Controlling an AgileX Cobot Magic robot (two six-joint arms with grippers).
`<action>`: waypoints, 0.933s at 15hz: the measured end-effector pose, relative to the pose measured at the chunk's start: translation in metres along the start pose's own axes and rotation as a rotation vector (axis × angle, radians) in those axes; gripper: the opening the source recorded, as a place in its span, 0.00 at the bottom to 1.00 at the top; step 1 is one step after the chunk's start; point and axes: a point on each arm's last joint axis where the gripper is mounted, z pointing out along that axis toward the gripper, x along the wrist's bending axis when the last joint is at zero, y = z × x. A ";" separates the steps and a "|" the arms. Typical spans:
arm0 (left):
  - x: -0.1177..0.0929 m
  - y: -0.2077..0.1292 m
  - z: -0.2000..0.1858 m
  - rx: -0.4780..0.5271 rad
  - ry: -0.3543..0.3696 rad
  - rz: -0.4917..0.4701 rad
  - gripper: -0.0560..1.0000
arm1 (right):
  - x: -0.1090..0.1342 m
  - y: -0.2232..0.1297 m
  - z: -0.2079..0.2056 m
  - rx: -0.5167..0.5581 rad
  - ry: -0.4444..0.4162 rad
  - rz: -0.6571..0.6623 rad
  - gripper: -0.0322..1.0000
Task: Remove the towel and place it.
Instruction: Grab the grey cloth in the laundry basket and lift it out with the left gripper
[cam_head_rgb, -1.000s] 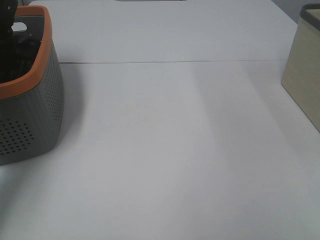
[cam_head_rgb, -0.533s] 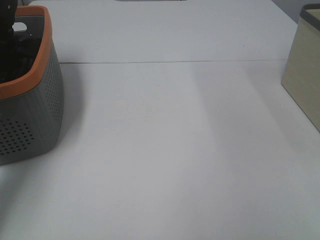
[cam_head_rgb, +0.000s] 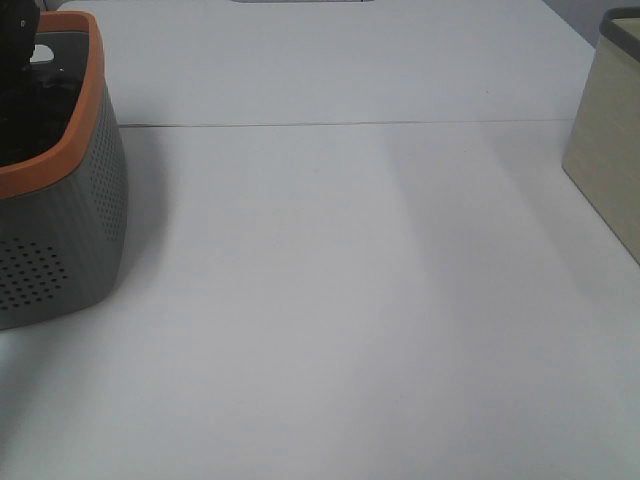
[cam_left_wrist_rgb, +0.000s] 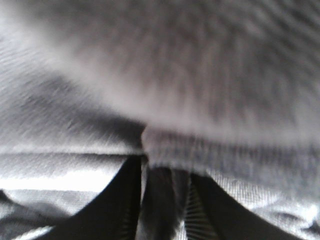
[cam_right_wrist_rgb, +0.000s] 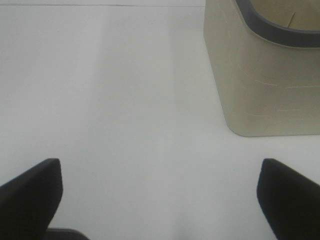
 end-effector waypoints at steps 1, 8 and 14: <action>0.001 0.000 0.000 0.000 0.002 -0.001 0.23 | 0.000 0.000 0.000 0.000 0.000 0.000 0.96; 0.029 -0.012 -0.046 0.017 0.059 -0.238 0.05 | 0.000 0.000 0.000 0.000 0.000 0.000 0.96; 0.033 -0.037 -0.152 -0.233 0.159 -0.649 0.05 | 0.000 0.000 0.000 0.000 0.000 0.000 0.96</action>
